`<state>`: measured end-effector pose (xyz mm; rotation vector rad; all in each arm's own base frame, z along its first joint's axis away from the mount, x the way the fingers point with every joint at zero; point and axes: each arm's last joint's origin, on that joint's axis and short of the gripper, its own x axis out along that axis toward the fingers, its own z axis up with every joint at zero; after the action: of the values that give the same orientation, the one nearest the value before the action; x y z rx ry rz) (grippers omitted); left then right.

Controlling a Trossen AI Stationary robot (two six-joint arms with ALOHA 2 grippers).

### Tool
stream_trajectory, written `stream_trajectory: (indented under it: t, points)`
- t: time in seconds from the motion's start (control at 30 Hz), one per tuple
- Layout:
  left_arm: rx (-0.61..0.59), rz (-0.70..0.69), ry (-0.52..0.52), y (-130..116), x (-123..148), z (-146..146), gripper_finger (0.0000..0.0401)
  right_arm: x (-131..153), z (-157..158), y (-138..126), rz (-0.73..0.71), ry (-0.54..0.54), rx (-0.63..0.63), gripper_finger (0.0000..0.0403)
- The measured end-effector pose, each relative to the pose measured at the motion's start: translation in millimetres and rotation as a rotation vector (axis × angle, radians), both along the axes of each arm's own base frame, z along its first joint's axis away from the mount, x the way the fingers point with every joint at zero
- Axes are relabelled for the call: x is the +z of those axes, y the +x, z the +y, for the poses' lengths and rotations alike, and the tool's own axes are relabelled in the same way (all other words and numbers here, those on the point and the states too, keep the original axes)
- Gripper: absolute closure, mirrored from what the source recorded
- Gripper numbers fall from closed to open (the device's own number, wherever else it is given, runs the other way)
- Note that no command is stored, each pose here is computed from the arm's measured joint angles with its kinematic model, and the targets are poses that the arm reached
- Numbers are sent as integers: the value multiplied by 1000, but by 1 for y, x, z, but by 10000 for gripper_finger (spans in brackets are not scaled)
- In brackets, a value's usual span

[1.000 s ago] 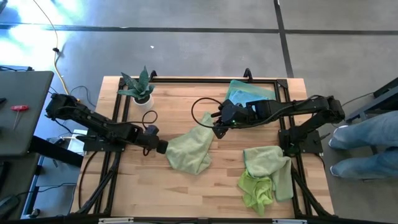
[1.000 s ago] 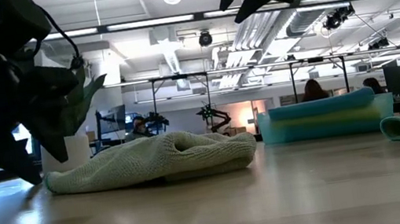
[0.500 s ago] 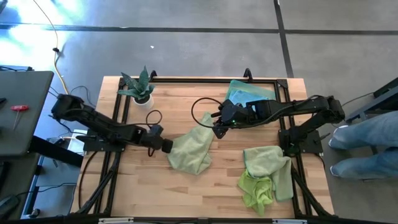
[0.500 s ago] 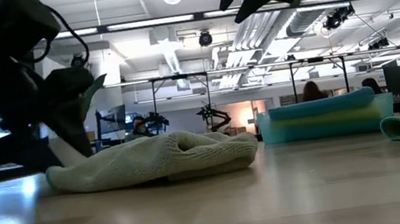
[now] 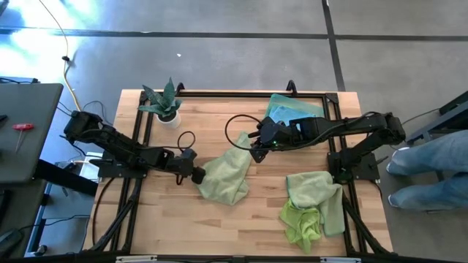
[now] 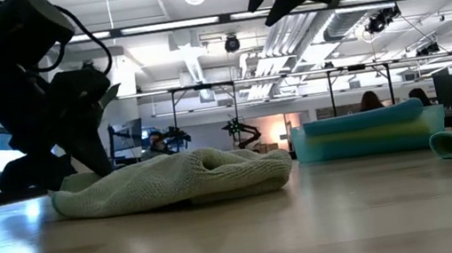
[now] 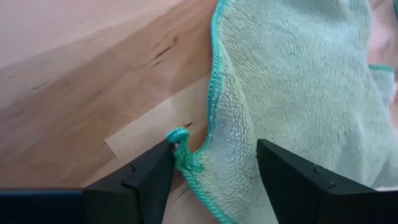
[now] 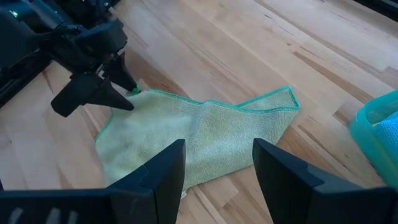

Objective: Fold microfiber towels
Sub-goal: Fold the left green microfiber cloth

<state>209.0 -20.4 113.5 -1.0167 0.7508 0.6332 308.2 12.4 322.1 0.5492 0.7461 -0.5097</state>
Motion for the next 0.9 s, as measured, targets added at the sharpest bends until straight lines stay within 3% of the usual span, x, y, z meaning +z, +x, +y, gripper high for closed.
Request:
stream_trajectory:
  t: [0.3,0.57,0.77,0.9]
  points:
    - [-94,31,90,1,-4,0,255,0,0,0,0,0,1,224]
    - [-168,11,157,4,2,0,389,0,0,0,0,0,0,224]
    - [-348,-60,199,25,26,-5,395,0,0,0,0,0,0,224]
    - [-455,-31,311,42,56,-7,397,0,0,0,0,0,0,224]
